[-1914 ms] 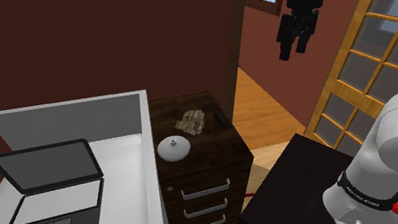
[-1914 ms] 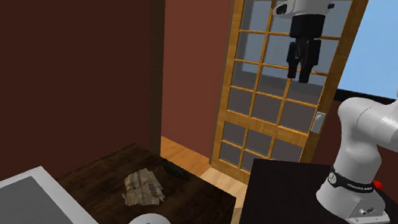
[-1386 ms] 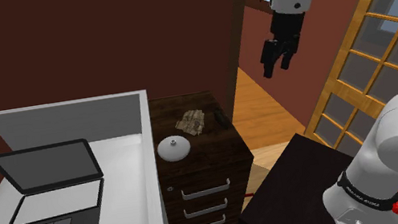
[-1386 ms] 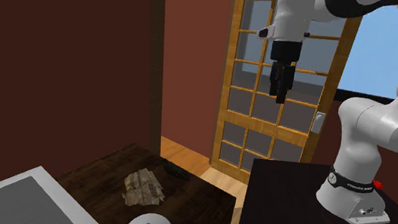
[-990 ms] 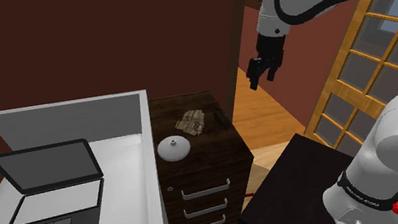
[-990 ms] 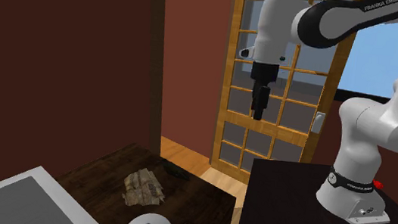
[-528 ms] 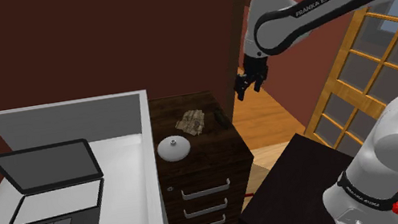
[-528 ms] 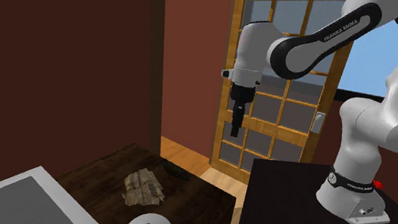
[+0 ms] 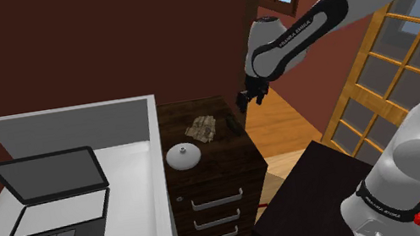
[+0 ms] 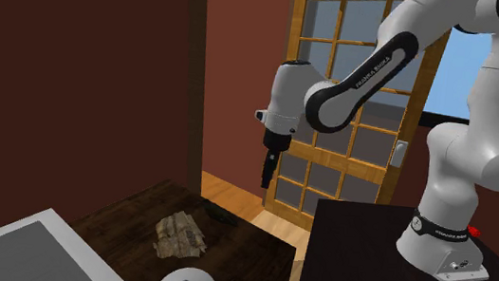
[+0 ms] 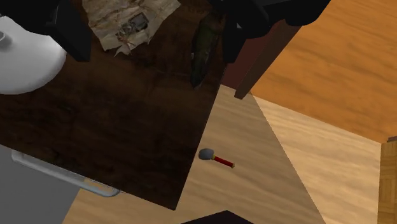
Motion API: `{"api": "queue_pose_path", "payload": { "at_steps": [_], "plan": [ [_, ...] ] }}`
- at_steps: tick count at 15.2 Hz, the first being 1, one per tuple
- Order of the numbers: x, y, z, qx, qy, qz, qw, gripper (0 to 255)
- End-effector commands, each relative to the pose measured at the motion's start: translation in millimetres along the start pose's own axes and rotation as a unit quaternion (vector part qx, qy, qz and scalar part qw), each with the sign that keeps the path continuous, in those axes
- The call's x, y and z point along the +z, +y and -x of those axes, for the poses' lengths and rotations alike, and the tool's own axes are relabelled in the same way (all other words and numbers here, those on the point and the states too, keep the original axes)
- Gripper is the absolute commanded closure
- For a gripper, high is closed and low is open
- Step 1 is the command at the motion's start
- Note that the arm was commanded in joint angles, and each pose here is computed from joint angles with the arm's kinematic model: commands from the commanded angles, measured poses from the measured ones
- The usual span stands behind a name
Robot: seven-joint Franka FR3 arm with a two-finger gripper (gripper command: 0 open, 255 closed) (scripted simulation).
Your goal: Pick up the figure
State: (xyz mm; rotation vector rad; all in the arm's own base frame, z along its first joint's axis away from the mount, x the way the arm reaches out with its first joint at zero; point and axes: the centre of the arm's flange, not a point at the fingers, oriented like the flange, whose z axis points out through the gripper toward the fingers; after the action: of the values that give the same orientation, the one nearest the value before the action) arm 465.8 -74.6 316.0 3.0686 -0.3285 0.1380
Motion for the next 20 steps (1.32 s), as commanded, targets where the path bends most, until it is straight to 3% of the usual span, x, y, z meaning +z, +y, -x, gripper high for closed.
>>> {"api": "queue_pose_path", "payload": {
  "at_steps": [1, 20],
  "plan": [
    [23, 4, -12, 0.004, 0.007, 0.004, 1.0000, 0],
    [207, 51, -142, 0.037, 0.061, 0.036, 0.9967, 0]
  ]
}}
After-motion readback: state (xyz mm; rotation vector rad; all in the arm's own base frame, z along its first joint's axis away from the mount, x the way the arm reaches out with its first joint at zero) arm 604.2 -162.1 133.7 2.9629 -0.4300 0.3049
